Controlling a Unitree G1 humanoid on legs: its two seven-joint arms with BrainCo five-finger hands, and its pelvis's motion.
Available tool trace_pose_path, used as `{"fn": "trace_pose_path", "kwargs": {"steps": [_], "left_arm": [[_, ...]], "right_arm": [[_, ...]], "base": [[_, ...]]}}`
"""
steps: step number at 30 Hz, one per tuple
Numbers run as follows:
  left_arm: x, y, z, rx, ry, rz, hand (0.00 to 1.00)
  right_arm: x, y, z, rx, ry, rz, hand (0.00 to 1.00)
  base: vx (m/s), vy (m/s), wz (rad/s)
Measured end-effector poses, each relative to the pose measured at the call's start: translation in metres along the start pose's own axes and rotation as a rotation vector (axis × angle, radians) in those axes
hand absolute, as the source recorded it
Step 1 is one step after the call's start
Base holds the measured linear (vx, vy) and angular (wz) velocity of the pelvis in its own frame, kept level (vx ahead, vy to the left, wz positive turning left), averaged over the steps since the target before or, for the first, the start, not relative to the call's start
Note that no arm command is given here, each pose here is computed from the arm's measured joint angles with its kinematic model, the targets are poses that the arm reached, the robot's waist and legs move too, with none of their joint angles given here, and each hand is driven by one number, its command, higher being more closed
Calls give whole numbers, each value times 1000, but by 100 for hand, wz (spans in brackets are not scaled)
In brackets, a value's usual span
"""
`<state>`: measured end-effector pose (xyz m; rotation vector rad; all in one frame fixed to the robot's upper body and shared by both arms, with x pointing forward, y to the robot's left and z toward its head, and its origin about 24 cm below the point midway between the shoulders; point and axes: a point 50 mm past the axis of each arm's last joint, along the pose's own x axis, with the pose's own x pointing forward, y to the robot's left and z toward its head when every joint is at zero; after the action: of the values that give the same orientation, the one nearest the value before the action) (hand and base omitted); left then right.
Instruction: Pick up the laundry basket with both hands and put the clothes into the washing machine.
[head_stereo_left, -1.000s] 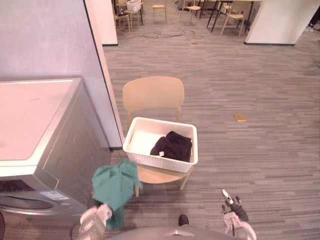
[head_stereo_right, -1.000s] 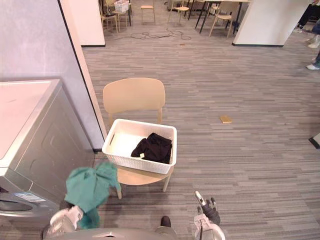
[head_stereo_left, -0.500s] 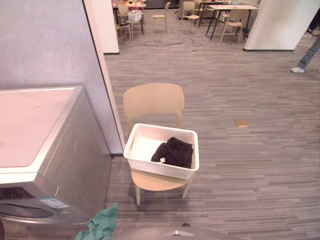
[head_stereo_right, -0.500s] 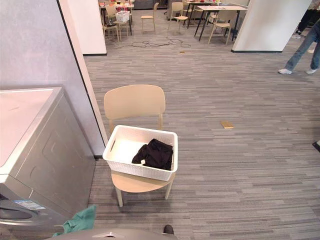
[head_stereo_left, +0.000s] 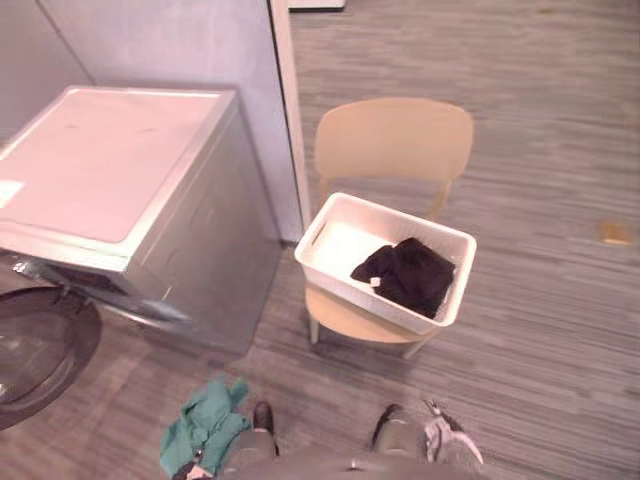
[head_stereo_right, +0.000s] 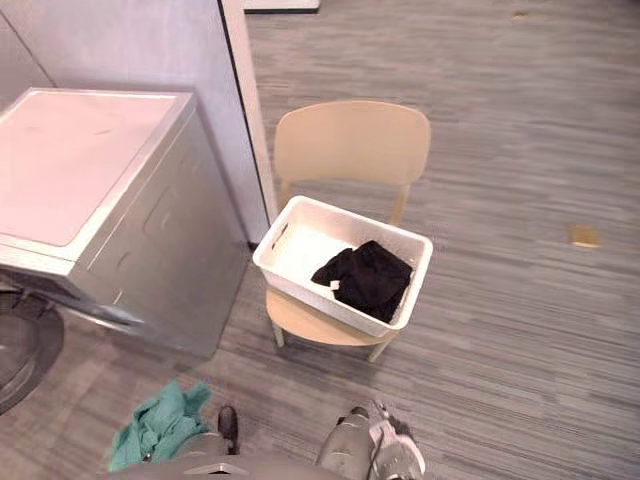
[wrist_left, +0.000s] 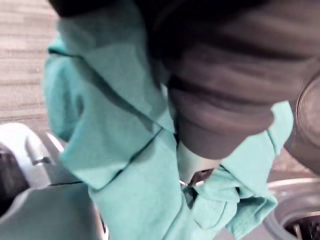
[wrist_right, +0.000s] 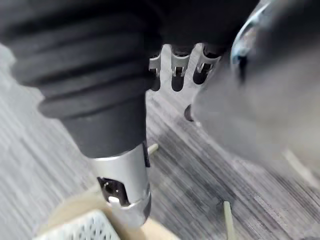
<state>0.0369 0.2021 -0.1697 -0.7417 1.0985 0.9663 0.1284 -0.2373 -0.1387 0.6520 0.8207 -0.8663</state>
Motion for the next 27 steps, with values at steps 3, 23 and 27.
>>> {"fn": "trace_pose_path", "kwargs": {"steps": [3,23,27], "left_arm": [[-1,5,-6,4,17,8,100],[3,1,19,351,-54,-16,100],[3,2,20,397,-51,-10,100]], "right_arm": [[1,4,11,-35,-37,15,0],[-5,-26,-34,-49,113,-59,0],[-8,-26,-38,-44,120,-50,0]], "base": [[-19,3,90],[-98,194,34],[131,-162,-6]]}}
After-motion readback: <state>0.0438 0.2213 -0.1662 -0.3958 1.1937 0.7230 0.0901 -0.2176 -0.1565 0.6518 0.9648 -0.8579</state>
